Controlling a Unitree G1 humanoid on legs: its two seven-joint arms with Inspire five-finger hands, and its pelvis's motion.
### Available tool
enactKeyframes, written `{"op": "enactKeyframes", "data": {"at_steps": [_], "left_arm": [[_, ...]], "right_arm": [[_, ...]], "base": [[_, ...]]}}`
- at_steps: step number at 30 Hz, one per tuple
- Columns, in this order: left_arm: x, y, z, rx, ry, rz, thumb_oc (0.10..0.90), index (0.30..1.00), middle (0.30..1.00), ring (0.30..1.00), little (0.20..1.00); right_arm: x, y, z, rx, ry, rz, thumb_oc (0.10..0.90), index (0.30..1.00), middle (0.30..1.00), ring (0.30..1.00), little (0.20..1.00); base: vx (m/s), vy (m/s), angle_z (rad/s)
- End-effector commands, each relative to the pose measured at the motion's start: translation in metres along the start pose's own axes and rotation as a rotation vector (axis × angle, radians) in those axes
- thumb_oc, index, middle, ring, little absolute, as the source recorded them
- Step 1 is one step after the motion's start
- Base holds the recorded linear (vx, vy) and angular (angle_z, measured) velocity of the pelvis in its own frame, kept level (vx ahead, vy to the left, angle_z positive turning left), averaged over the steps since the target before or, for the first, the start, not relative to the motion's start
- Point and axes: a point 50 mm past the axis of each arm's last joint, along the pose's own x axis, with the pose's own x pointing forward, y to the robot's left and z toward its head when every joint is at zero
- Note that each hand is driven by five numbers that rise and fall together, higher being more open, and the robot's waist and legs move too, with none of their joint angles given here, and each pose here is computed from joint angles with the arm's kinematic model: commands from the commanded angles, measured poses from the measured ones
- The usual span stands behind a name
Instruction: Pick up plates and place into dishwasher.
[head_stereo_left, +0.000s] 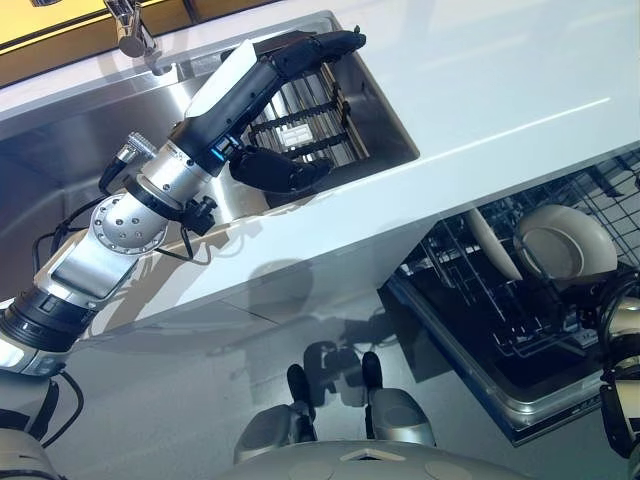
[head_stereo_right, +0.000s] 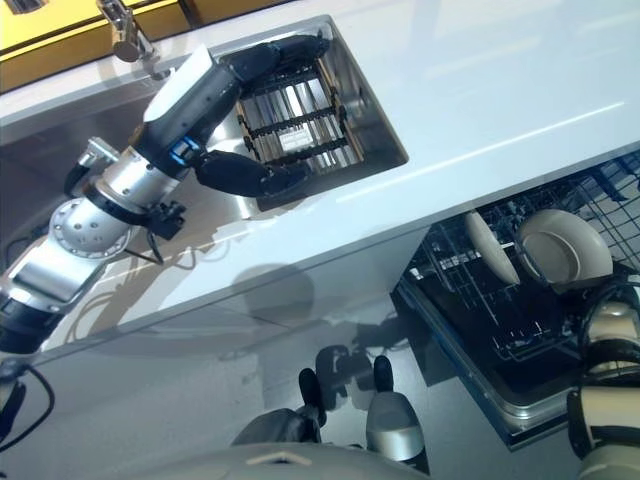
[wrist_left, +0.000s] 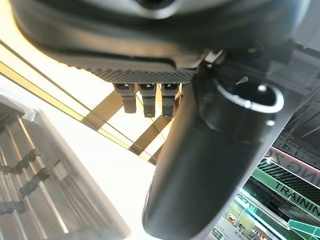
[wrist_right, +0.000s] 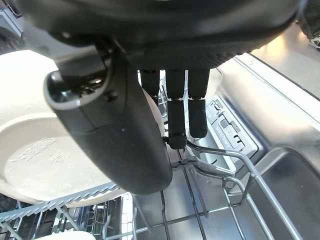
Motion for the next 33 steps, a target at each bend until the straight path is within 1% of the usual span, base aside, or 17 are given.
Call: {"op": "enactKeyframes", "data": {"at_steps": [1,8,20,26,33], "left_arm": [[0.027,0.024,0.047,-0.021,-0.276,0.145,0.800,0.900,0.900,0.900,0.900],[0.022,0.022,0.042,-0.015,-0.254,0.158,0.800,0.900,0.900,0.900,0.900],[0.008,0.026,0.027,0.005,-0.186,0.198,0.800,0.900,0.900,0.900,0.900],[0.004,0.026,0.022,0.005,-0.170,0.201,0.800,0.900,0.900,0.900,0.900],[0.002,0.027,0.021,0.008,-0.163,0.204,0.800,0.900,0.900,0.900,0.900]], "right_arm": [[-0.002,0.011,-0.004,-0.156,-0.045,0.008,0.800,0.900,0.900,0.900,0.900],[-0.007,0.006,-0.015,-0.185,-0.098,0.009,0.800,0.900,0.900,0.900,0.900],[-0.025,-0.013,-0.015,-0.093,-0.271,-0.085,0.800,0.900,0.900,0.900,0.900],[-0.027,-0.024,-0.018,-0.067,-0.281,-0.122,0.800,0.900,0.900,0.900,0.900],[-0.026,-0.041,-0.028,-0.063,-0.237,-0.174,0.800,0.900,0.900,0.900,0.900]], "base": [[0.03,0.045,0.00],[0.01,0.041,0.00],[0.01,0.037,-0.08],[0.00,0.018,-0.08],[0.01,0.009,-0.10]]}}
